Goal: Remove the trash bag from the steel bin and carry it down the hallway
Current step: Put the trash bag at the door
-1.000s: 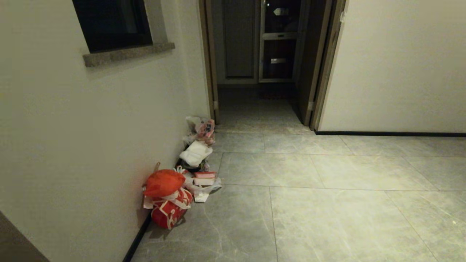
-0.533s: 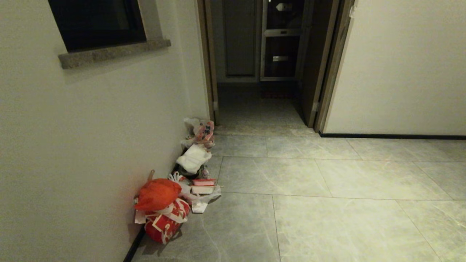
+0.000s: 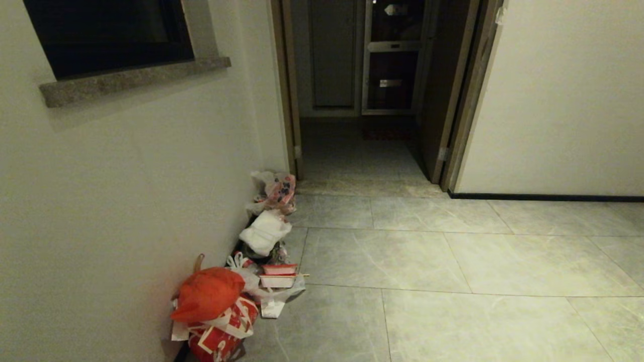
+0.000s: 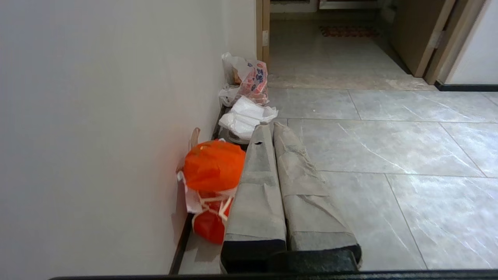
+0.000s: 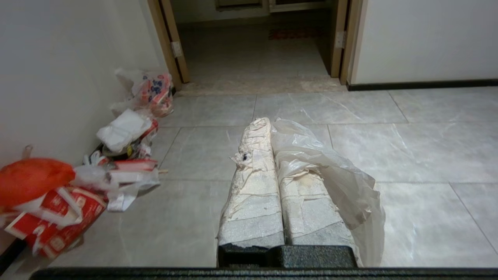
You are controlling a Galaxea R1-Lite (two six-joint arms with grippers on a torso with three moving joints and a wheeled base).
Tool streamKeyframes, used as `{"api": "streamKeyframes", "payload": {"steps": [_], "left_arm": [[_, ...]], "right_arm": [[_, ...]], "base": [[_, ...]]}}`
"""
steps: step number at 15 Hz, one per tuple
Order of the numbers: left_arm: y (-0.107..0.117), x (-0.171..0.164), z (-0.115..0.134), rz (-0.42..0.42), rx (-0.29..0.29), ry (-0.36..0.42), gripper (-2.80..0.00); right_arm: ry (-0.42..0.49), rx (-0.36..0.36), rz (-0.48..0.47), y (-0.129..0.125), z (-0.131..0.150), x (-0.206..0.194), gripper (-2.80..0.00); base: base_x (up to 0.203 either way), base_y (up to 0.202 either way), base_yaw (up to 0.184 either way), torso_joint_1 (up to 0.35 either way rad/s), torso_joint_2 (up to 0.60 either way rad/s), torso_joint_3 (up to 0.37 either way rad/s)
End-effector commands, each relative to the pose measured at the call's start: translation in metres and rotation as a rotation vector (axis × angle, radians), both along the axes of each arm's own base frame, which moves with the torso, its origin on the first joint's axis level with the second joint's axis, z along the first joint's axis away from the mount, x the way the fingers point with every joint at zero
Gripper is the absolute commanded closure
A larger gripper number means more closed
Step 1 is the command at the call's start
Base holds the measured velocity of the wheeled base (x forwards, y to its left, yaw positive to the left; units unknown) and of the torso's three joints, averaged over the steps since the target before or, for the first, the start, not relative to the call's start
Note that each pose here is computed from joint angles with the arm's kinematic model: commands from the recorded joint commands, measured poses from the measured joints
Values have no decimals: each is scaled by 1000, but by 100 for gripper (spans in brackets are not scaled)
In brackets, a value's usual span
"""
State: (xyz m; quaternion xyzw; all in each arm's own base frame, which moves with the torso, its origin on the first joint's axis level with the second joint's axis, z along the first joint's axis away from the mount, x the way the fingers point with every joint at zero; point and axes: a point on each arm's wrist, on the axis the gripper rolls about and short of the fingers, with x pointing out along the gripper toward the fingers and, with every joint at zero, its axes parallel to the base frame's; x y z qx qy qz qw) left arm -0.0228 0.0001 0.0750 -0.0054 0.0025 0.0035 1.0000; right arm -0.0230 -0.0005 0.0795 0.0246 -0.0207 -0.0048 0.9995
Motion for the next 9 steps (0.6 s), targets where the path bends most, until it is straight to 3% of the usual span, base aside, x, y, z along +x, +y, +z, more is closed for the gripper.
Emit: {"api": "streamKeyframes", "payload": {"steps": [1,9], "left_arm": [[0,0,0,1,0,1,0],[0,0,0,1,0,1,0]], "right_arm": [[0,0,0,0,0,0,0],[0,0,0,0,0,0,0]], "base": [[192,0,2,0,2,7],[188,0,0,2,1,3]]}}
